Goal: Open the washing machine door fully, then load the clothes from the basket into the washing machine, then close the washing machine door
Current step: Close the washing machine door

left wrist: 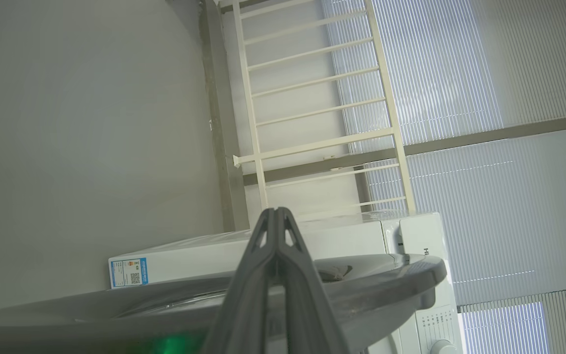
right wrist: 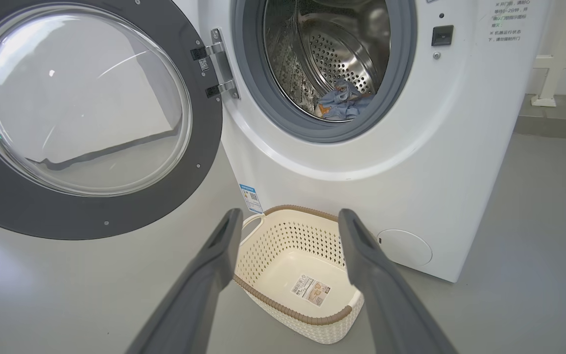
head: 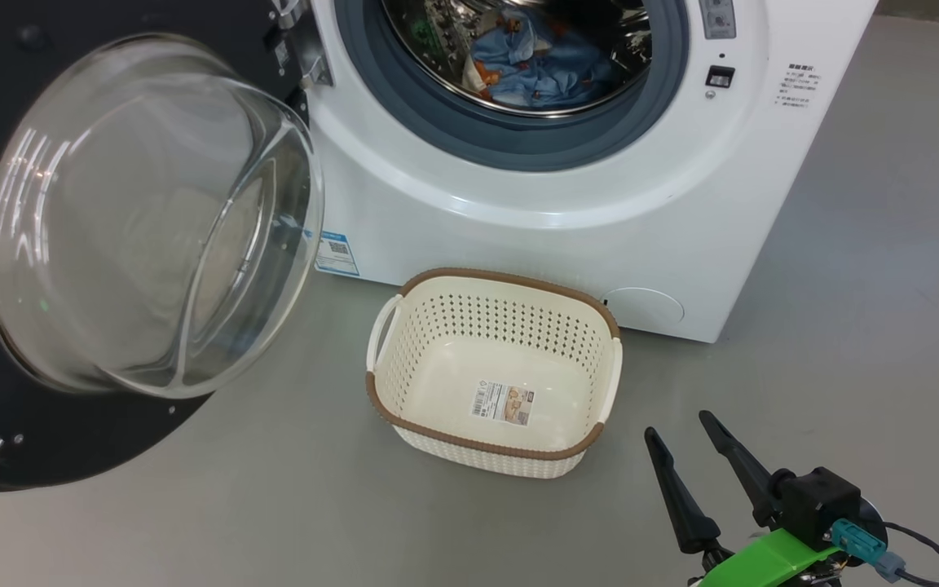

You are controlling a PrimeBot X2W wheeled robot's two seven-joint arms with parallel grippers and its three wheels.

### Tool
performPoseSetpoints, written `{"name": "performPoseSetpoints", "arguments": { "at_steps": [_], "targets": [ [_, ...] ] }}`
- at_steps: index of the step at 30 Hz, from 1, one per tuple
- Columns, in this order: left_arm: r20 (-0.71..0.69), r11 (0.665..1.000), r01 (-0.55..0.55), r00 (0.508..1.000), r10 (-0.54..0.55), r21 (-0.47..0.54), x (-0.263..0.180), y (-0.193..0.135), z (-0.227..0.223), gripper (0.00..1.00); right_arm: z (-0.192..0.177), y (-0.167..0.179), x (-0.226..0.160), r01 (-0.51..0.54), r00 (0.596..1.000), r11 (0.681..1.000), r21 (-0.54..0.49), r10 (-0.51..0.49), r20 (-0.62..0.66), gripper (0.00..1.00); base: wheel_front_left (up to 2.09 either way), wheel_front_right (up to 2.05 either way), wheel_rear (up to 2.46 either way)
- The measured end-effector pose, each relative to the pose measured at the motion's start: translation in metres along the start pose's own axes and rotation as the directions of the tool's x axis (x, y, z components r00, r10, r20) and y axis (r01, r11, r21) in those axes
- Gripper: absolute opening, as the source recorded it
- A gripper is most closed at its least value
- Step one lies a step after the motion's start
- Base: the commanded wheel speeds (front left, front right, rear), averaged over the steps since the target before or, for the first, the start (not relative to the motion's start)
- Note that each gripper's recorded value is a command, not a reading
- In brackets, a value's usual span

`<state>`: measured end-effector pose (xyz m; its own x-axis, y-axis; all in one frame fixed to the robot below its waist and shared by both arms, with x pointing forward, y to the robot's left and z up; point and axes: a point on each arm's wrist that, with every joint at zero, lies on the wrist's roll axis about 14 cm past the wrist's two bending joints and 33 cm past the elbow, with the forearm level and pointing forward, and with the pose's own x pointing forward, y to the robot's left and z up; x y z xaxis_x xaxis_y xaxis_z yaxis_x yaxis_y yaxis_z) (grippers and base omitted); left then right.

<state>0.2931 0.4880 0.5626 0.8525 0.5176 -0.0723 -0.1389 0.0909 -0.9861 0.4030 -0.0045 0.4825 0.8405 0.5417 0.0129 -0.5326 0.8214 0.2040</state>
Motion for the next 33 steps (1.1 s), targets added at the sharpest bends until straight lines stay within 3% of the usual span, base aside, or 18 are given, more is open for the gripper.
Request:
{"name": "performPoseSetpoints", "arguments": {
  "at_steps": [14, 19, 25, 33],
  "targets": [
    [-0.102, 1.0, -0.011, 0.995, 0.011, 0.005, 0.012, 0.002, -0.027, 0.0, -0.004, -0.01, -0.002, 0.023, 1.0, 1.0, 0.001, -0.023, -0.011, 1.0, 0.0, 0.0, 0.0],
    [-0.196, 1.0, -0.011, 0.98, 0.01, -0.002, 0.009, 0.001, -0.04, 0.0, -0.004, -0.011, -0.001, 0.024, 1.0, 1.0, 0.006, -0.024, -0.01, 1.0, 0.0, 0.0, 0.0],
    [-0.321, 1.0, -0.002, 0.947, -0.006, -0.026, -0.001, -0.003, -0.059, 0.0, -0.004, -0.009, 0.0, 0.02, 1.0, 1.0, 0.011, -0.02, -0.011, 1.0, 0.0, 0.0, 0.0],
    [-0.51, 0.994, -0.013, 0.859, -0.046, -0.111, -0.025, -0.004, -0.098, 0.0, -0.004, -0.008, -0.001, 0.021, 1.0, 1.0, 0.013, -0.021, -0.012, 1.0, 0.0, 0.0, 0.0]
  ]
}}
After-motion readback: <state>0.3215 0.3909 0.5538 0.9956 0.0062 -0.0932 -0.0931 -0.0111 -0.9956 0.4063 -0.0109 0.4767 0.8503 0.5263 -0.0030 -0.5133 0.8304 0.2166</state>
